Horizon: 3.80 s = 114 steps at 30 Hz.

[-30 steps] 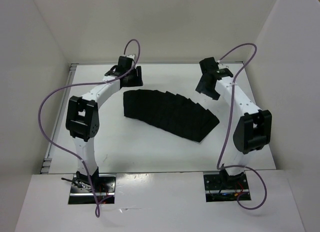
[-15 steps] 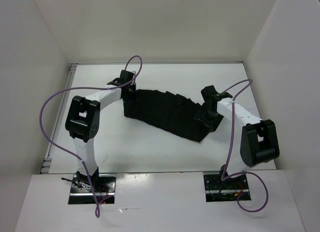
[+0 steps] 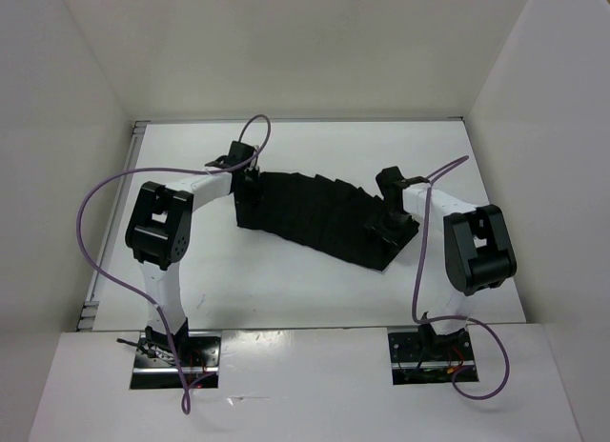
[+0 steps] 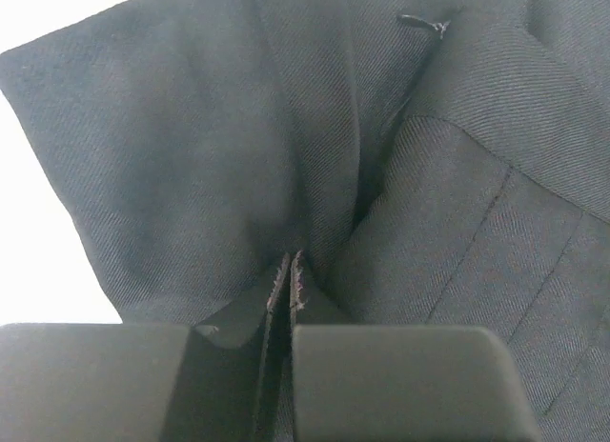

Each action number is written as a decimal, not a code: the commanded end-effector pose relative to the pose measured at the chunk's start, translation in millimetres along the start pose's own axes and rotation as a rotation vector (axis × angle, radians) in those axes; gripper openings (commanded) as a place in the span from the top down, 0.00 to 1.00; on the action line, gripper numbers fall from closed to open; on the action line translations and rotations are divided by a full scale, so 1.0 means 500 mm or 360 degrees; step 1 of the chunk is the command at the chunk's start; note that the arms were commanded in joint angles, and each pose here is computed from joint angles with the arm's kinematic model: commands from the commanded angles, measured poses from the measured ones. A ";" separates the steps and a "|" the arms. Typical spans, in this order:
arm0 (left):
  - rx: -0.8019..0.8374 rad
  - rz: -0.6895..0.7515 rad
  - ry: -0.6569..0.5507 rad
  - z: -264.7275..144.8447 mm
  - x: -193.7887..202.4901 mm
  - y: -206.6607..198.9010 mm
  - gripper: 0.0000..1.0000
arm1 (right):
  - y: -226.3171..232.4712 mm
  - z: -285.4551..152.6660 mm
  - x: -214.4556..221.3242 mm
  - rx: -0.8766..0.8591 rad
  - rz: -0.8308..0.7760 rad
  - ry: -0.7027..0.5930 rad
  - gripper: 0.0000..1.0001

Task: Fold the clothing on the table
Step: Fold the skirt

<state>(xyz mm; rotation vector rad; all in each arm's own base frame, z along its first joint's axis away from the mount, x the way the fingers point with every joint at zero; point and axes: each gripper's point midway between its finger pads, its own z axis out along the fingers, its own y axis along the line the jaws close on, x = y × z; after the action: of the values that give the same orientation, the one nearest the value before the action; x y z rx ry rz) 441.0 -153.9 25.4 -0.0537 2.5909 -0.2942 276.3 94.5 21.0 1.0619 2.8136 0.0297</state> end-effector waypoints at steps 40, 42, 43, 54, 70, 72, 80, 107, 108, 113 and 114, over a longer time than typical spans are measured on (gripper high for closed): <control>0.1186 0.0269 0.0044 -0.218 -0.037 -0.426 0.94 | 0.070 -0.125 -0.133 -0.0156 -0.0104 -0.0324 1.00; 0.1224 0.0306 0.0103 -0.202 -0.006 -0.455 0.95 | 0.077 -0.124 -0.138 -0.0166 -0.0102 -0.0331 1.00; 0.1214 0.0307 0.0156 -0.178 0.016 -0.459 0.97 | 0.077 -0.123 -0.138 -0.0164 -0.0117 -0.0332 1.00; 0.0956 0.0318 0.0278 -0.065 0.107 -0.432 1.00 | 0.061 -0.102 -0.135 -0.0099 -0.0120 -0.0323 0.46; 0.0432 0.0183 0.0308 0.069 0.176 -0.294 1.00 | -0.065 -0.115 -0.196 -0.0112 0.0277 -0.0412 0.28; 0.0393 0.0130 0.0286 0.069 0.158 -0.267 1.00 | -0.082 -0.101 -0.192 -0.0134 0.0329 -0.0366 0.28; 0.0346 0.0067 0.0278 0.058 0.151 -0.228 1.00 | -0.034 -0.048 -0.214 -0.0281 0.0297 -0.0299 0.26; 0.0411 0.0095 0.0325 0.048 0.158 -0.240 1.00 | 0.057 -0.042 -0.249 -0.0827 0.0364 -0.0352 0.19; 0.0423 0.0094 0.0332 0.047 0.160 -0.242 1.00 | 0.062 -0.042 -0.248 -0.0856 0.0356 -0.0354 0.19; 0.0424 0.0094 0.0332 0.047 0.160 -0.242 1.00 | 0.079 -0.051 -0.241 -0.0951 0.0266 -0.0336 0.19; 0.0424 0.0094 0.0332 0.047 0.160 -0.242 1.00 | 0.086 -0.059 -0.241 -0.0981 0.0255 -0.0327 0.19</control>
<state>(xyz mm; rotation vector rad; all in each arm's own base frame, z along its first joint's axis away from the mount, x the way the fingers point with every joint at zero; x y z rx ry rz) 398.8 -312.0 23.8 0.1599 2.6095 -0.8005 374.8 42.5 39.8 1.1619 2.3610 0.6093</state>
